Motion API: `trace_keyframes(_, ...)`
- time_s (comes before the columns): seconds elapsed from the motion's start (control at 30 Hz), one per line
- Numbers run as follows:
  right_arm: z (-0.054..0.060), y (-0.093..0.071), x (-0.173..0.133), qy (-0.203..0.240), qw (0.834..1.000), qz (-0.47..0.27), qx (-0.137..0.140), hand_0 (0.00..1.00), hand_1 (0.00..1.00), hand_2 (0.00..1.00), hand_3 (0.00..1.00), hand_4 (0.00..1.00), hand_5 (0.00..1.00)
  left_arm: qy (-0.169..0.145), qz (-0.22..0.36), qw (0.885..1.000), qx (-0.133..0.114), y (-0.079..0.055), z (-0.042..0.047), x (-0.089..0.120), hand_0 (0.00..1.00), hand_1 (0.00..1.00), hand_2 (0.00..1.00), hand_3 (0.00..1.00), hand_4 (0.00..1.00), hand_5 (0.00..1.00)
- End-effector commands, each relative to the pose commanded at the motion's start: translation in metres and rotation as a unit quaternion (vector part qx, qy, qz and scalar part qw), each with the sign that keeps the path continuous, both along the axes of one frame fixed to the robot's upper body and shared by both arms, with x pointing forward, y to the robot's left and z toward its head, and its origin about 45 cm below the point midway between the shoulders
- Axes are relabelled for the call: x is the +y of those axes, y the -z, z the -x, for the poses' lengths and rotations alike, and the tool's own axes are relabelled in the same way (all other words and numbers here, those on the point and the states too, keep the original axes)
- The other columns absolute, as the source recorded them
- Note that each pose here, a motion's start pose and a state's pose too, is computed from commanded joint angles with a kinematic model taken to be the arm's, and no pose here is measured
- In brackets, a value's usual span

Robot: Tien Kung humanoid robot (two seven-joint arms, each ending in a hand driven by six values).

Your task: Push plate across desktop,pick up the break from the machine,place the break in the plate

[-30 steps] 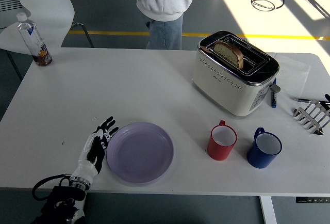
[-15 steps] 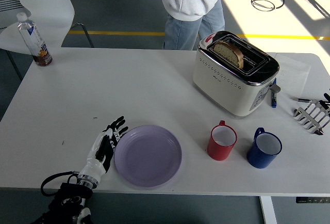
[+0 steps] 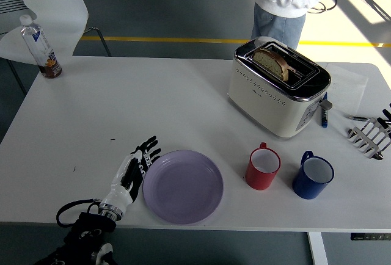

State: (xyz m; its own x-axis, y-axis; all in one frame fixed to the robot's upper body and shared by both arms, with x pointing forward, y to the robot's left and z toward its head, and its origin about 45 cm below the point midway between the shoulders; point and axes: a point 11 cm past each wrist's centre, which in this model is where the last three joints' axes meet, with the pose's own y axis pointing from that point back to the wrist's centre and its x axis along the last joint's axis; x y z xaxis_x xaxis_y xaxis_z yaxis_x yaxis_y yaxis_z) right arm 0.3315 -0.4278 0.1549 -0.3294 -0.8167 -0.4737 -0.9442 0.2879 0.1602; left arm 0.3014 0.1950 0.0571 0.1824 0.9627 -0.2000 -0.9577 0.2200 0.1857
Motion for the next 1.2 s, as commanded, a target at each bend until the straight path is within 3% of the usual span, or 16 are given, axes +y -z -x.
trace_keyframes(0.37, 0.0, 0.0, 0.001, 0.0, 1.0, -0.002, -0.001, 0.788, 0.727, 0.722, 0.721, 0.477, 0.665, 0.019, 0.003, 1.0, -0.004, -0.003, -0.0028, -0.01, 0.855, 0.882, 0.948, 0.915, 0.53, 0.998)
trace_keyframes(0.6, 0.0, 0.0, 0.001, 0.0, 1.0, -0.001, 0.0, 0.788, 0.727, 0.722, 0.721, 0.477, 0.665, 0.014, -0.002, 1.0, -0.006, -0.004, -0.0029, -0.009, 0.855, 0.882, 0.947, 0.915, 0.528, 0.998)
trace_keyframes(0.77, -0.001, -0.004, 0.003, -0.005, 1.0, 0.012, -0.003, 0.789, 0.727, 0.722, 0.721, 0.477, 0.663, -0.021, -0.024, 0.999, -0.021, -0.009, -0.0043, 0.006, 0.845, 0.878, 0.944, 0.91, 0.536, 0.998)
trace_keyframes(0.87, -0.004, -0.014, 0.008, -0.018, 0.999, 0.043, -0.01, 0.789, 0.727, 0.722, 0.721, 0.477, 0.663, -0.056, -0.037, 0.997, -0.027, -0.012, -0.0053, 0.026, 0.845, 0.878, 0.944, 0.91, 0.536, 0.998)
trace_keyframes(0.9, -0.005, -0.018, 0.009, -0.021, 0.998, 0.052, -0.012, 0.791, 0.733, 0.73, 0.724, 0.517, 0.623, -0.064, -0.039, 0.997, -0.028, -0.013, -0.0051, 0.031, 0.841, 0.873, 0.939, 0.898, 0.533, 0.998)
trace_keyframes(1.07, -0.014, -0.051, 0.02, -0.047, 0.987, 0.149, -0.035, 0.791, 0.733, 0.73, 0.724, 0.517, 0.623, -0.123, -0.039, 0.991, -0.043, -0.026, -0.0083, 0.067, 0.841, 0.873, 0.939, 0.898, 0.533, 0.998)
trace_keyframes(1.1, -0.017, -0.061, 0.023, -0.053, 0.982, 0.178, -0.041, 0.8, 0.751, 0.759, 0.744, 0.638, 0.536, -0.135, -0.037, 0.989, -0.048, -0.03, -0.0092, 0.075, 0.834, 0.859, 0.928, 0.869, 0.531, 0.998)
trace_keyframes(1.2, -0.023, -0.079, 0.029, -0.064, 0.966, 0.247, -0.05, 0.8, 0.751, 0.759, 0.744, 0.638, 0.536, -0.157, -0.031, 0.985, -0.059, -0.039, -0.0112, 0.089, 0.834, 0.859, 0.928, 0.869, 0.531, 0.998)
